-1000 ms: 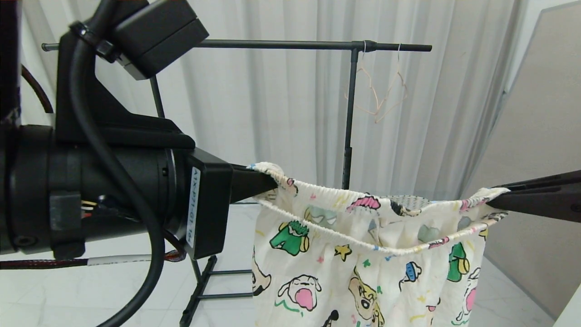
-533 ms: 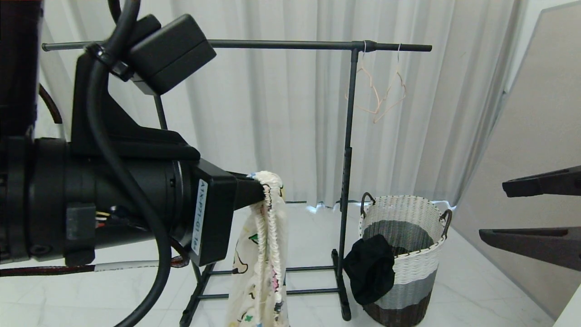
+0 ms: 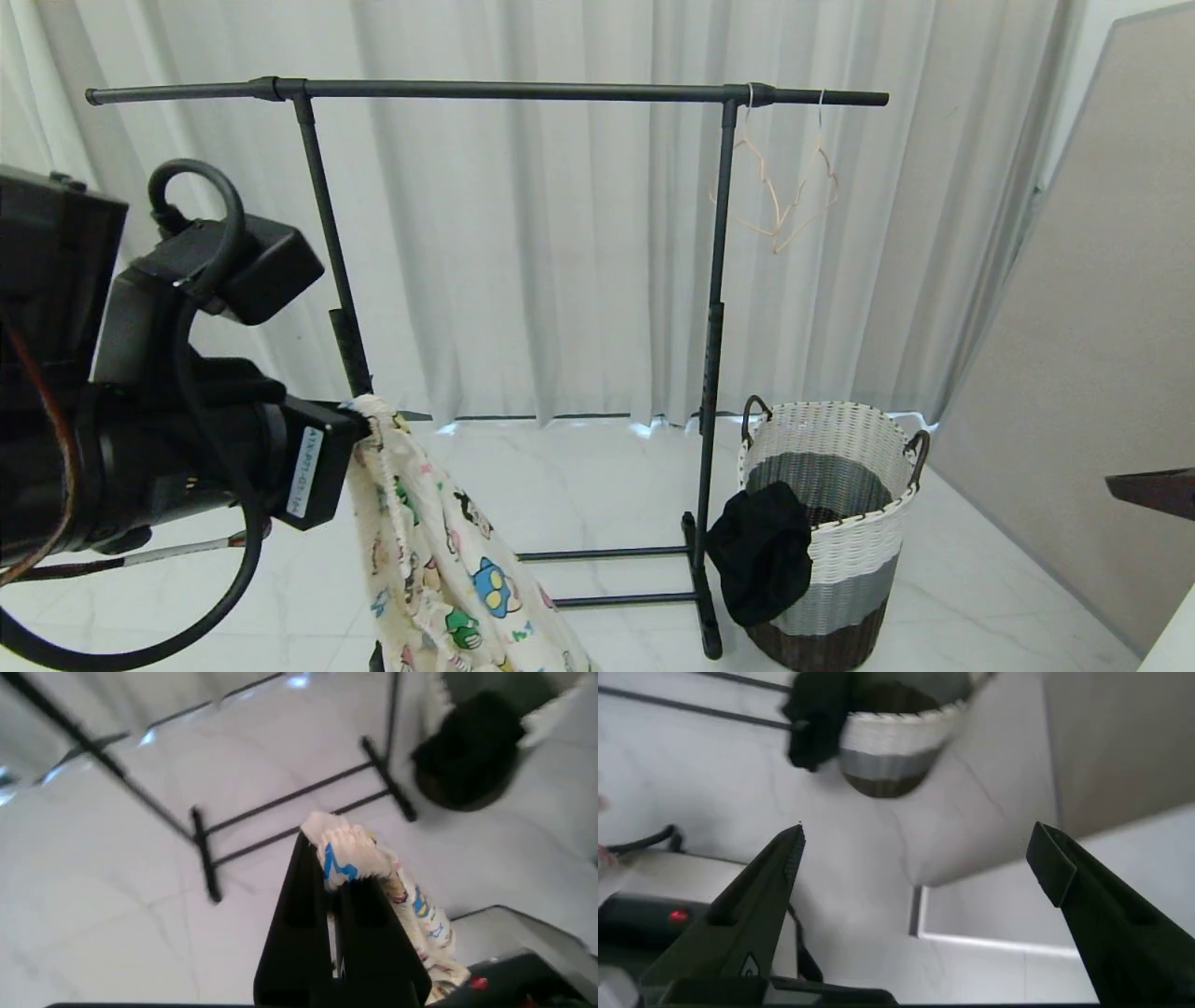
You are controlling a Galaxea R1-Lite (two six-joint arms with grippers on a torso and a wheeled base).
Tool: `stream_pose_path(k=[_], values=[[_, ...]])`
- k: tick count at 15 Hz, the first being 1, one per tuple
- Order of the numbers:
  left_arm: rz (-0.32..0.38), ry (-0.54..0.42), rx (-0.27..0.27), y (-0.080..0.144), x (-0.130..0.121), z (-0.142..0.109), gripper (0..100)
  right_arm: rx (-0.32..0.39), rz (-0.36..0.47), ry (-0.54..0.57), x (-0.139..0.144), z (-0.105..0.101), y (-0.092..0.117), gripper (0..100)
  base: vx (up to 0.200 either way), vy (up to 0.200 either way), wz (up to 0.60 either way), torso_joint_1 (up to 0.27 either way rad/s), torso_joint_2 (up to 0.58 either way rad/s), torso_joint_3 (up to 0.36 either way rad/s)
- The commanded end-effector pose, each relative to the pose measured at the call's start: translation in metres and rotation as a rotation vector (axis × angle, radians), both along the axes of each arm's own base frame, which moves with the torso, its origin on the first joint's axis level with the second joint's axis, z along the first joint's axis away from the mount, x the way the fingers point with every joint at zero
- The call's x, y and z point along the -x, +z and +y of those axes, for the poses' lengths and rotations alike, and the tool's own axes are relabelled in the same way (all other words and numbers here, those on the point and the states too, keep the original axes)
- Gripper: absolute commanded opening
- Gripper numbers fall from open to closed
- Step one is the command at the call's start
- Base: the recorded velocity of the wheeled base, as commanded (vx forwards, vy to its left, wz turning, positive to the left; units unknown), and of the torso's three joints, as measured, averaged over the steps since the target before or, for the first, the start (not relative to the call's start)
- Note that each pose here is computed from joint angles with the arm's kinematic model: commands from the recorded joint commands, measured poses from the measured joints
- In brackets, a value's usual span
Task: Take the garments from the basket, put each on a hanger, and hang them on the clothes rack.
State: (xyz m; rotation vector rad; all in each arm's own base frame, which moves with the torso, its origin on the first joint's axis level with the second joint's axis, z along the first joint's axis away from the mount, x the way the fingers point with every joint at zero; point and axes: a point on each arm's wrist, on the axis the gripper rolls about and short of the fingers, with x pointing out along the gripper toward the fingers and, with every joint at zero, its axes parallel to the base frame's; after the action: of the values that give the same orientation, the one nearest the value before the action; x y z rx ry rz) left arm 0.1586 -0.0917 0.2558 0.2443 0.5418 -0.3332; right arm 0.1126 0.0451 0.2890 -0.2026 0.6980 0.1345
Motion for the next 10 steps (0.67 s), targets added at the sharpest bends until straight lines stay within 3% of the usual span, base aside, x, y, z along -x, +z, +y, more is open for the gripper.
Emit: stream_pose_path(k=[1, 3, 5, 10], values=[[0.0, 0.139, -0.012, -0.013, 0.009, 0.03, 0, 0.023, 0.029, -0.104, -0.002, -0.013, -0.008, 100, 0.0, 0.0, 0.0, 0.0, 0.0, 0.0], [-0.056, 0.167, 0.017, -0.012, 0.004, 0.032, 0, 0.07, 0.032, -0.123, 0.0, -0.017, -0.013, 100, 0.0, 0.0, 0.0, 0.0, 0.0, 0.0], [-0.067, 0.176, 0.018, -0.013, 0.002, 0.032, 0, 0.093, 0.021, -0.123, 0.001, -0.017, -0.015, 100, 0.0, 0.0, 0.0, 0.0, 0.0, 0.0], [-0.065, 0.191, -0.018, -0.016, 0.002, 0.033, 0, 0.074, -0.031, -0.143, -0.009, -0.017, -0.021, 100, 0.0, 0.2, 0.0, -0.002, 0.0, 0.001]])
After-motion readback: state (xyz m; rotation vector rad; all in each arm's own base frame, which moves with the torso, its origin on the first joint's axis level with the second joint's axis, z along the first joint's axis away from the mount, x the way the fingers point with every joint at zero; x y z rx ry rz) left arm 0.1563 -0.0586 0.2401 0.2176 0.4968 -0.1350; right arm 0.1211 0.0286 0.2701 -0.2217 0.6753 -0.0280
